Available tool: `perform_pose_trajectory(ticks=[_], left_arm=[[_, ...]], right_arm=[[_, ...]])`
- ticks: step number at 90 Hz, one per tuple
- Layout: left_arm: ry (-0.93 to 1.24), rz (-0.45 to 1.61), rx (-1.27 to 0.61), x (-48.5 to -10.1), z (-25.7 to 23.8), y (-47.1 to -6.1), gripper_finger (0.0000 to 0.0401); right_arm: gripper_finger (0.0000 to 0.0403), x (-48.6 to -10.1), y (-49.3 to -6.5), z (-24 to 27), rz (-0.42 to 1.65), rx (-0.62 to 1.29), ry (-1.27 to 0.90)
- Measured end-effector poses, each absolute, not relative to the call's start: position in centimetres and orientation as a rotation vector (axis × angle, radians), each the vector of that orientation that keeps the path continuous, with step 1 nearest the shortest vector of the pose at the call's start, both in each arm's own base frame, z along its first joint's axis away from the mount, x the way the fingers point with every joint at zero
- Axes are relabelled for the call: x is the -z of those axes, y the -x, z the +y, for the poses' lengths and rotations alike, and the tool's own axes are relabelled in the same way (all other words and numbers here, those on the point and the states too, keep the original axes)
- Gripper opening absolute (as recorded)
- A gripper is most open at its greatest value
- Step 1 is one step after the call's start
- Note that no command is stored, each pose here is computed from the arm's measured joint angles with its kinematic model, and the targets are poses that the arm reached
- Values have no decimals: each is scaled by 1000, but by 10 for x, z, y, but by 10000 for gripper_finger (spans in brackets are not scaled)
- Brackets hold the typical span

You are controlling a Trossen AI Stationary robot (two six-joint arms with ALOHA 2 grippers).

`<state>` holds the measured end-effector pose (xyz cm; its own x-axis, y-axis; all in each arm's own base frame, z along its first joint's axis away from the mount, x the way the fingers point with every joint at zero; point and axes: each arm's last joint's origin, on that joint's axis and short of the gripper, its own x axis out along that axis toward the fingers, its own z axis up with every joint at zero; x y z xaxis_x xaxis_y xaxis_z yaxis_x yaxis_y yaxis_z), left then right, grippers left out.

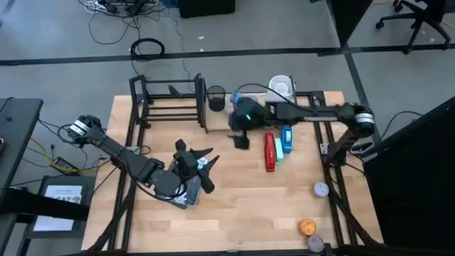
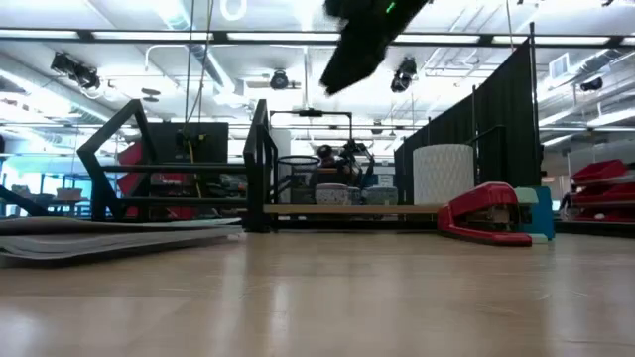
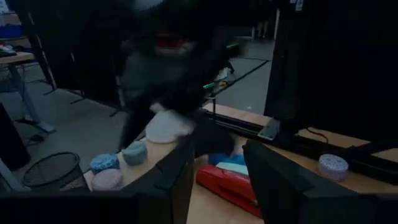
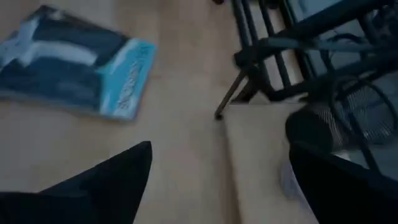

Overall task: Stock shelves
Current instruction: Put the white scented candle on the shelf

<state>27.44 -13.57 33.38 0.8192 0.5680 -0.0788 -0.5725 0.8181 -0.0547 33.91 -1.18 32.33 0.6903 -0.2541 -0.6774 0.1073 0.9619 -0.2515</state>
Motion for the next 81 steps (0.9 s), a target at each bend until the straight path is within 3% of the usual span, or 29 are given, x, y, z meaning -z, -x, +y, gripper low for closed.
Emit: perform_pose_trajectory(ticks=[24,42,60,81], left_arm=[[95,81,-562,-326,-139,-279,127],[80,89,-562,-326,-139,-279,127],[36,98,-572,-326,-137,-280,127],[9,93,-580,-328,-134,-282,127]], right_arm=[[346,-321,-253,95,852,51,164],[346,-311,-206,138,929,-151,-33],[346,-287,-181,138,1229,8,-121],[346,-246,-170,132,1638,352,-245]])
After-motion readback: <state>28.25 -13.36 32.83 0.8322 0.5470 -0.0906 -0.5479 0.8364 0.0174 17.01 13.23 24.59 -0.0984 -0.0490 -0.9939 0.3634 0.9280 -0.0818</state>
